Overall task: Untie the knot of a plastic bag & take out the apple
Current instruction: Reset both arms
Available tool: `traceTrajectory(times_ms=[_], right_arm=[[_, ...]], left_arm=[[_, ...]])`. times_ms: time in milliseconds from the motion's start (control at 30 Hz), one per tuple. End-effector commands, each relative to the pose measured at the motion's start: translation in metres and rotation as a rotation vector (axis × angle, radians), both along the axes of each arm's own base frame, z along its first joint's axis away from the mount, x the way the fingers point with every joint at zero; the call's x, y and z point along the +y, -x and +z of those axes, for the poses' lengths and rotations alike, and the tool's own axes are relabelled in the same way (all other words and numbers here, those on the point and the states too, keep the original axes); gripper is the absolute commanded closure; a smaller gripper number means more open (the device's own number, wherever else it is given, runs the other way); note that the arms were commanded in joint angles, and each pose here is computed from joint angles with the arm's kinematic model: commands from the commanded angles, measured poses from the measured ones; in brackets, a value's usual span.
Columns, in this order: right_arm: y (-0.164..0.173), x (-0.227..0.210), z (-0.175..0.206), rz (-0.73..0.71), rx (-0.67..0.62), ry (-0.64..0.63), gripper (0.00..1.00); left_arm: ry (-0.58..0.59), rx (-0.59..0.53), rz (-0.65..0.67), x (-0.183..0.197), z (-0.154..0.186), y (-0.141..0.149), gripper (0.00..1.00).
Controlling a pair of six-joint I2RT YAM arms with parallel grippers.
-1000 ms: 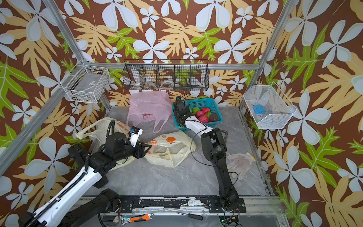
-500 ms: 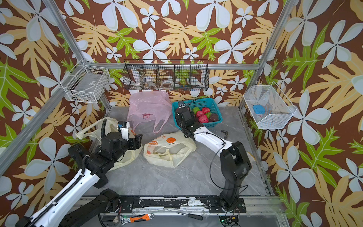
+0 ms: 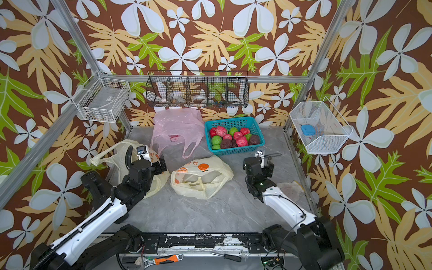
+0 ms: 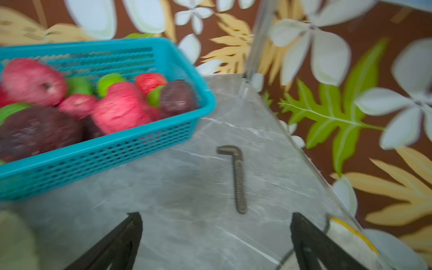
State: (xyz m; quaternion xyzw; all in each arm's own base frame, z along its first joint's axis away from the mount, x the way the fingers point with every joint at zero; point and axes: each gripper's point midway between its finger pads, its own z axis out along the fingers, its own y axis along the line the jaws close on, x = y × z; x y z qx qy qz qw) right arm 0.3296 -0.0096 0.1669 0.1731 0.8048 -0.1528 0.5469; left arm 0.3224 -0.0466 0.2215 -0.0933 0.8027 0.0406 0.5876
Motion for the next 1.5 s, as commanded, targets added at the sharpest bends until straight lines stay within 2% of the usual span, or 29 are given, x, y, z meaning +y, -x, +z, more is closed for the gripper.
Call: traceTrajectory(times_ms=[0,67,133,167,200,367,533,600,700,867,1000,1033,1167,1233,1267,1333,1400,1467], right_arm=[[0.013,-0.018,0.02,-0.08,-0.256,-0.094,0.0],[0.023,-0.025,0.016,-0.089,-0.295,-0.052,0.0],[0.024,-0.035,0.007,-0.109,-0.275,-0.029,0.01],[0.018,-0.038,0.004,-0.091,-0.228,-0.026,0.01],[0.007,-0.032,0.0,-0.005,-0.185,-0.011,0.01],[-0.004,-0.032,-0.022,0.027,-0.098,0.088,0.01],[-0.015,-0.01,-0.036,0.173,-0.119,0.034,0.01],[-0.021,0.005,-0.032,0.268,-0.147,0.05,0.01],[-0.027,0.01,-0.033,0.305,-0.127,0.07,0.01],[-0.013,0.004,-0.023,0.292,-0.206,0.108,0.01],[-0.008,0.007,-0.02,0.323,-0.231,0.111,0.01],[-0.01,0.01,-0.021,0.341,-0.228,0.116,0.01],[-0.018,0.013,-0.03,0.361,-0.217,0.14,0.01],[-0.024,0.012,-0.037,0.37,-0.206,0.134,0.01],[-0.028,0.014,-0.04,0.392,-0.185,0.115,0.01],[-0.034,0.012,-0.044,0.407,-0.168,0.091,0.01],[-0.04,0.01,-0.05,0.416,-0.151,0.068,0.01],[-0.043,0.006,-0.05,0.416,-0.152,0.037,0.01]], left_arm=[[-0.023,-0.121,0.063,0.015,0.007,0.004,0.0],[-0.013,-0.166,0.065,0.018,0.0,0.01,0.0],[-0.008,-0.191,0.074,0.022,-0.006,0.013,0.0],[-0.011,-0.191,0.09,0.026,-0.011,0.013,0.0],[-0.018,-0.178,0.102,0.029,-0.016,0.013,0.0],[-0.048,-0.121,0.16,0.047,-0.033,0.007,0.0],[-0.046,-0.109,0.087,0.043,-0.05,-0.003,0.0],[-0.05,-0.084,0.058,0.039,-0.055,-0.012,0.0],[-0.035,-0.071,0.013,0.036,-0.063,-0.023,0.0],[0.004,-0.198,0.021,0.047,-0.063,-0.021,0.0],[-0.064,-0.262,0.003,0.049,-0.053,-0.022,0.0],[-0.043,-0.279,0.009,0.051,-0.053,-0.022,0.0],[-0.032,-0.301,-0.022,0.052,-0.066,-0.025,0.0],[-0.014,-0.245,-0.04,0.05,-0.073,-0.028,0.0],[-0.009,-0.275,-0.044,0.051,-0.069,-0.03,0.0],[-0.006,-0.238,-0.047,0.051,-0.074,-0.031,0.0],[-0.007,-0.272,-0.044,0.053,-0.07,-0.029,0.0],[-0.004,-0.253,-0.041,0.053,-0.072,-0.03,0.0]])
